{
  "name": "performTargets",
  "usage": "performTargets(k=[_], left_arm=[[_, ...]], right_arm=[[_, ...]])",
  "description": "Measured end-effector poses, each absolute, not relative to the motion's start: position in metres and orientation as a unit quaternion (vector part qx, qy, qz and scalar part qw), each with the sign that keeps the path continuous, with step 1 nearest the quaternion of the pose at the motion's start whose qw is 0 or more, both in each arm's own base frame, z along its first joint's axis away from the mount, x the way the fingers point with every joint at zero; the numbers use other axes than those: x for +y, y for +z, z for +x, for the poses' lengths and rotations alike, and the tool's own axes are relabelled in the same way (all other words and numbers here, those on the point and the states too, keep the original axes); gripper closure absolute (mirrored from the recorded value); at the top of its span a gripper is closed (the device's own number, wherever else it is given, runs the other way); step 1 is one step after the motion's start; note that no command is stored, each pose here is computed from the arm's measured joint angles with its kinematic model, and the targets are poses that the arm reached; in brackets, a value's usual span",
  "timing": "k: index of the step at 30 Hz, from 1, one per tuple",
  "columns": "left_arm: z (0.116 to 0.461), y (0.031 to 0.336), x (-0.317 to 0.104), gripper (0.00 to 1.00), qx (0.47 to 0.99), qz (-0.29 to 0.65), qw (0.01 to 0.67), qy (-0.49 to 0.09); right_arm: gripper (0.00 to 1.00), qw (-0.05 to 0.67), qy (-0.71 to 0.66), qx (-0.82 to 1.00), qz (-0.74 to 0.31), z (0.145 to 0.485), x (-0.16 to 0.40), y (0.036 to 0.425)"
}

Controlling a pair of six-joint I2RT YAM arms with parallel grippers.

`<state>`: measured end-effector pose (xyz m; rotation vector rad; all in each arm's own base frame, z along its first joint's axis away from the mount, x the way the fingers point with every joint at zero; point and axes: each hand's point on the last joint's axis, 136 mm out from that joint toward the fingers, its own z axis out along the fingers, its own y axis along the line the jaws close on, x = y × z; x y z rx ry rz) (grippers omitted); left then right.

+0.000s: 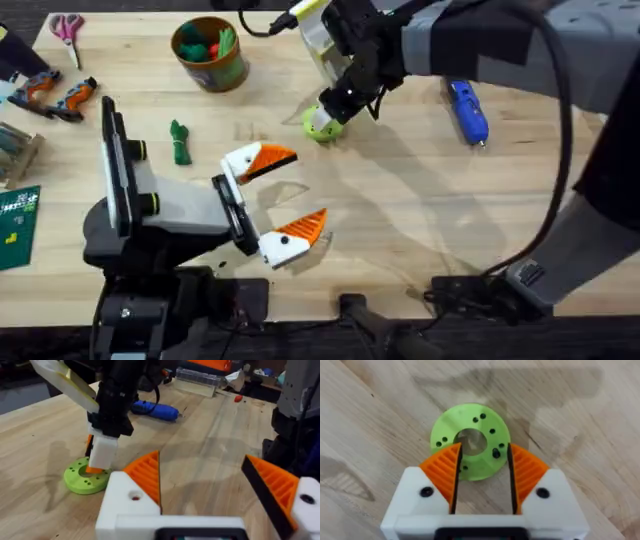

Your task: Pick up the gripper from the table and insert it into the empty holder that is missing its gripper. Then pick up a screw, insert it into the mounting hole, and use the screwdriver to tighten it. Finally, clean up the table by picking up the vegetable and placing it into the bucket.

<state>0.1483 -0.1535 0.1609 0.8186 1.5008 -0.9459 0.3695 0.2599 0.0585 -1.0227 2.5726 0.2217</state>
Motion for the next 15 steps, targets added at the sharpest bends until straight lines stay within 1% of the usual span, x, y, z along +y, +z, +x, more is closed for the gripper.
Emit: performTargets(k=[15], left_arm=[[0.1483, 0.1609, -0.1535, 0.024, 0.637, 0.347, 0.560, -0.401]], right_arm=[[0.524, 0.176, 0.077, 0.912, -0.361, 0.3697, 0.2590, 0.0536]])
